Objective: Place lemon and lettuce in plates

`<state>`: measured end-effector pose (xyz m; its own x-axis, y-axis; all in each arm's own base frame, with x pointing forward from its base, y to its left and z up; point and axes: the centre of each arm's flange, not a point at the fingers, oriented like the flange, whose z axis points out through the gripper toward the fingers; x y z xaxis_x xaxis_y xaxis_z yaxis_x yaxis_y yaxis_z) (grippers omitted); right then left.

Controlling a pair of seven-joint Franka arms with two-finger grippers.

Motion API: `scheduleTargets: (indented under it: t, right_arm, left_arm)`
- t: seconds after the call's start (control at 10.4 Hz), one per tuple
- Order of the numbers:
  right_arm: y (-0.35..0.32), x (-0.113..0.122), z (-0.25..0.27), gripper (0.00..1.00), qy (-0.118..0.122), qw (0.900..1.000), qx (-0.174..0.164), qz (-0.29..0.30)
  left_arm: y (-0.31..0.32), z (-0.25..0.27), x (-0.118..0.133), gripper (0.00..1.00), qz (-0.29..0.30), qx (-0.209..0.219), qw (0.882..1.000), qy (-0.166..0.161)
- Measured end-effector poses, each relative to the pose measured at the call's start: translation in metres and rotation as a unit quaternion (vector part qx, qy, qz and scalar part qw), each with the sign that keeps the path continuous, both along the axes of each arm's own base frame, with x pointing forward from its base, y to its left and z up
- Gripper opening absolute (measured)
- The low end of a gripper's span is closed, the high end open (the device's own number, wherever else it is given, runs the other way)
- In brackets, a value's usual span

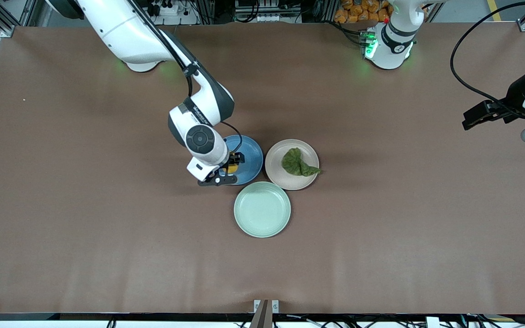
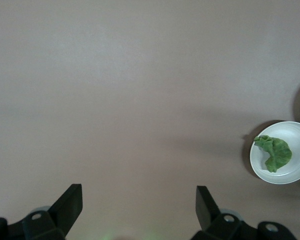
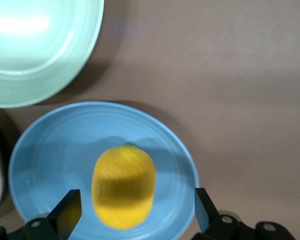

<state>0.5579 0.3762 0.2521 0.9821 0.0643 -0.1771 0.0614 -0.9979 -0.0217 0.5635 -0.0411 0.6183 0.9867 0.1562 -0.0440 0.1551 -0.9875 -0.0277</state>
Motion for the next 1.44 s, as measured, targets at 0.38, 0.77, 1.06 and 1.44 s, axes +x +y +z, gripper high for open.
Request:
scheduleTargets:
  t: [0.38, 0.77, 1.06, 1.44]
  right_arm:
    - [-0.071, 0.045, 0.076, 1.0, -0.015, 0.999, 0.004, -0.03]
    - [-0.183, 0.076, 0.128, 1.0, -0.027, 0.999, -0.004, -0.044]
    - [-0.253, 0.082, 0.149, 1.0, -0.042, 0.998, -0.018, -0.046]
    - [-0.354, 0.083, 0.193, 1.0, -0.074, 0.996, -0.027, -0.044]
  left_arm:
    - [0.0, 0.0, 0.0, 1.0, 0.0, 0.0, 1.0, 0.0]
    - [0.0, 0.001, 0.0, 1.0, 0.0, 0.0, 1.0, -0.001]
    - [-0.002, 0.004, 0.0, 1.0, -0.002, 0.0, 1.0, -0.004]
    - [-0.005, 0.01, 0.0, 1.0, -0.004, -0.001, 1.0, -0.011]
